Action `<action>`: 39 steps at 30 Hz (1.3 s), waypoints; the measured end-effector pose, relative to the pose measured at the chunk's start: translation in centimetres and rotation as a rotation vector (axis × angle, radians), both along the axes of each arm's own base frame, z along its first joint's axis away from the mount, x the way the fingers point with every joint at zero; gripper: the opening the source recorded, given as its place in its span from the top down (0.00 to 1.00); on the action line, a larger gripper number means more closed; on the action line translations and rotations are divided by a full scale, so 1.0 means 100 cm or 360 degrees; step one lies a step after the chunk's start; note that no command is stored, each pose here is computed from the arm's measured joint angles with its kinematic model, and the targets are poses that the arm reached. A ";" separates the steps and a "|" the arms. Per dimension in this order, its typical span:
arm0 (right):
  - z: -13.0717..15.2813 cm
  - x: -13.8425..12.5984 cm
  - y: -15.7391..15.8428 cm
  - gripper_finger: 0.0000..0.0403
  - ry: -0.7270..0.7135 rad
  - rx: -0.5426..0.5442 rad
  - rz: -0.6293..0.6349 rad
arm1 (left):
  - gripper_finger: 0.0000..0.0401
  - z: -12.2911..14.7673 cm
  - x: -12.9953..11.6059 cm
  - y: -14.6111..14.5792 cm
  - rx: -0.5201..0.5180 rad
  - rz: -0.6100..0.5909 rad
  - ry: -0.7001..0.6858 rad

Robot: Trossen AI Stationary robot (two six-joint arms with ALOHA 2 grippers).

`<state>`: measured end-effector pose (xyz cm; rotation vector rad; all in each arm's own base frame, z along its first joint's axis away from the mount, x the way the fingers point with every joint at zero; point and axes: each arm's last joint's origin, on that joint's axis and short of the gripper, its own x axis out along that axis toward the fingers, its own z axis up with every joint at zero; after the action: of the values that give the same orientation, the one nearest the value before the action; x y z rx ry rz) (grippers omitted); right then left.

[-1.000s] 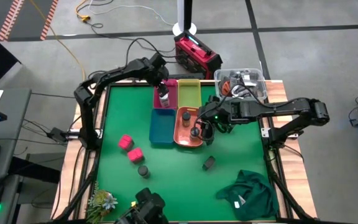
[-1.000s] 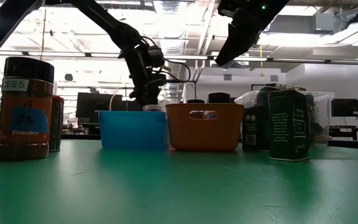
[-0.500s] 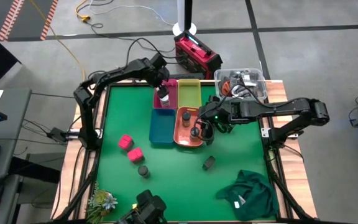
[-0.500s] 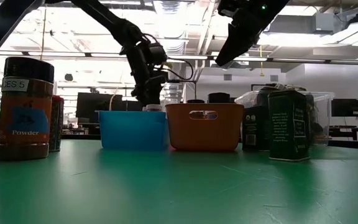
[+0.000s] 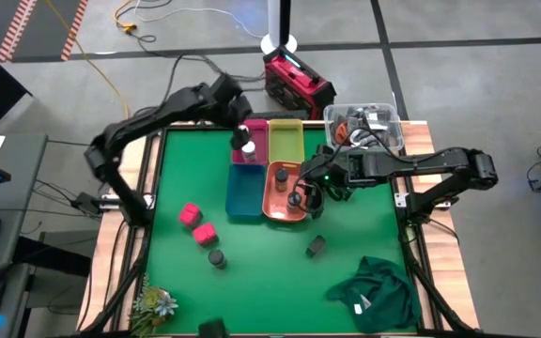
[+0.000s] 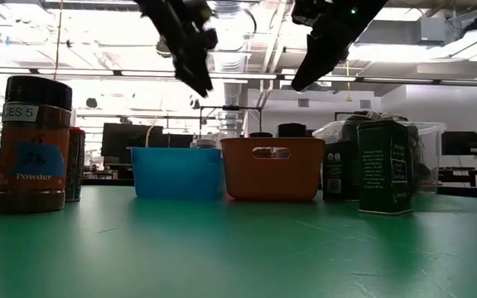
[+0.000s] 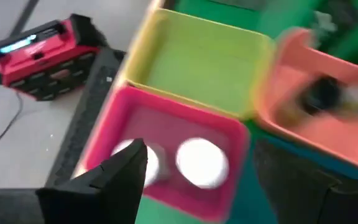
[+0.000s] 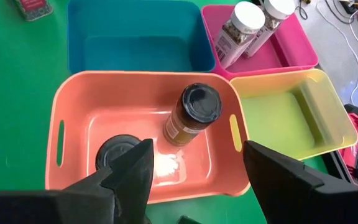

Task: Sort spices by type
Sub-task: Put the top red seasoning can into the yellow tray

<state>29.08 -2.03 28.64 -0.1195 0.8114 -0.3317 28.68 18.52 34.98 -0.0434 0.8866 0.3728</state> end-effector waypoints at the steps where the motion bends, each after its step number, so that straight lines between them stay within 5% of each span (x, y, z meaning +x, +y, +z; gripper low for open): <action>1: 0.000 0.000 0.000 0.31 -0.0001 0.0000 0.0000 | 0.30 0.002 -0.005 -0.013 -0.0005 -0.0021 -0.0002; 8: 0.000 0.000 0.000 0.31 -0.0007 -0.0001 0.0001 | 0.30 -0.002 -0.058 -0.099 -0.0147 -0.0090 -0.0011; 13: 0.001 0.001 0.000 0.31 -0.0029 -0.0002 0.0001 | 0.30 -0.021 -0.093 -0.139 -0.0455 0.0117 0.0020; 16: 0.003 0.003 0.000 0.31 -0.0061 -0.0006 0.0004 | 0.30 -0.038 -0.109 -0.155 -0.0496 0.0291 0.0150; 23: 0.005 0.005 0.000 0.31 -0.0114 -0.0026 0.0021 | 0.30 -0.069 -0.124 -0.166 -0.0437 0.0708 0.0363; 39: 0.005 0.005 0.000 0.31 -0.0099 -0.0062 0.0057 | 0.30 -0.097 -0.122 -0.183 -0.0607 0.0873 0.0402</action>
<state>29.62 -2.05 29.18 -0.1594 0.7404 -0.3161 16.46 0.21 25.23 -0.6117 1.1842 0.7255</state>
